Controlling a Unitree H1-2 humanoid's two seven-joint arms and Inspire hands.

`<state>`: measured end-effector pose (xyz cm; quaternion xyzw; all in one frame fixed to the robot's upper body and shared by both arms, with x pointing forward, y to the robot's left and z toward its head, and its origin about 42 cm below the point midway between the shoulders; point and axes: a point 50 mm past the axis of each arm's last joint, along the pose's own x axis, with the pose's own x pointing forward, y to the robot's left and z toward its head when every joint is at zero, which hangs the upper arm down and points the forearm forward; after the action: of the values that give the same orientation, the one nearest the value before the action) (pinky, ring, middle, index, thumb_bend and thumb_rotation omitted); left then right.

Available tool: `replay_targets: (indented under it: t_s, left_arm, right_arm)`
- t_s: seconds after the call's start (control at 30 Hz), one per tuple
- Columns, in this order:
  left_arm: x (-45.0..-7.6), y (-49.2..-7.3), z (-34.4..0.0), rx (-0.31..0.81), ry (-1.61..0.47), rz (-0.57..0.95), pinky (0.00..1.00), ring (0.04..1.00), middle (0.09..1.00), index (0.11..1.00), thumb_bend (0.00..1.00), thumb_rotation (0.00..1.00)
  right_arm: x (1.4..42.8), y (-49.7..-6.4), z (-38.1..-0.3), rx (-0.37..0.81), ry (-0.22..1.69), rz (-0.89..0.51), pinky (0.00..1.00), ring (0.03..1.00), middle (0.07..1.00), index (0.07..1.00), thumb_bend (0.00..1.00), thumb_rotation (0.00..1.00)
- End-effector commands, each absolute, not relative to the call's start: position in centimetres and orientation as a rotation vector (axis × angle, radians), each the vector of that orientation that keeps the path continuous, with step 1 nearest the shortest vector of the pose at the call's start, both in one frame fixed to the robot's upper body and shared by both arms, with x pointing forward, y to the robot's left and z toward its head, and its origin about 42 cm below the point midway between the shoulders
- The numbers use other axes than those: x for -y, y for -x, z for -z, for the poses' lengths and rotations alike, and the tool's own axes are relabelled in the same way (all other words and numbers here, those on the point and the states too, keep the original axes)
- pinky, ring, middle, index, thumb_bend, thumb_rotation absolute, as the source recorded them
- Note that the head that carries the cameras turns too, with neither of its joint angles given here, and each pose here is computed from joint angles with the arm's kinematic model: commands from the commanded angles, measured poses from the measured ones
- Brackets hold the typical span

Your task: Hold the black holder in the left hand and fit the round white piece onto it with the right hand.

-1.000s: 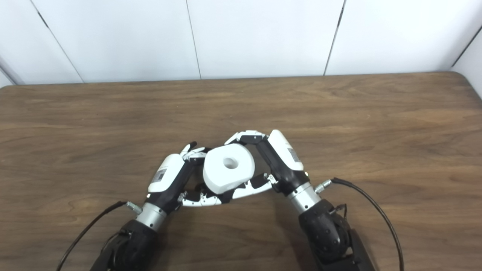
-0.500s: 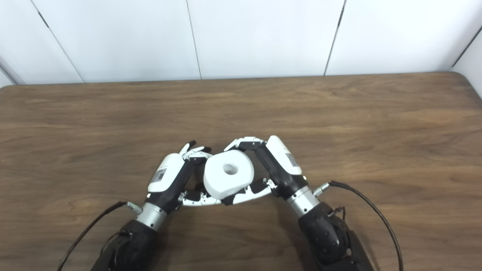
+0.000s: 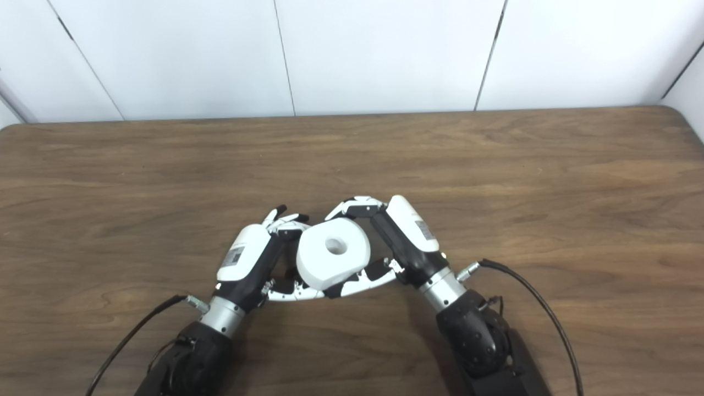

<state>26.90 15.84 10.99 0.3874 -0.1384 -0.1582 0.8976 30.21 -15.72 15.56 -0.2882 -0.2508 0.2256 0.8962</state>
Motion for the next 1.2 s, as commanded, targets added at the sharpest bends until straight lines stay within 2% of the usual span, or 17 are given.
replay_targets:
  t_s: [0.0, 0.47, 1.17]
  left_arm:
    - [-14.0, -22.8, -6.4, 0.128, -0.725, 0.38, 1.0, 0.859, 0.697, 0.482, 0.52, 0.06]
    - [-13.6, -22.7, -6.3, 0.133, -0.72, 0.376, 1.0, 0.858, 0.693, 0.482, 0.52, 0.06]
    - [-12.9, -22.6, -6.2, 0.14, -0.712, 0.368, 1.0, 0.853, 0.688, 0.481, 0.52, 0.06]
  right_arm:
    - [15.5, -30.8, -16.5, 0.58, 0.62, -0.468, 0.78, 0.557, 0.465, 0.509, 0.53, 0.0]
    - [15.5, -31.2, -17.4, 0.698, 0.754, -0.516, 0.75, 0.548, 0.463, 0.515, 0.53, 0.0]
    - [16.7, -31.9, -18.5, 0.733, 0.846, -0.541, 0.72, 0.544, 0.47, 0.507, 0.53, 0.0]
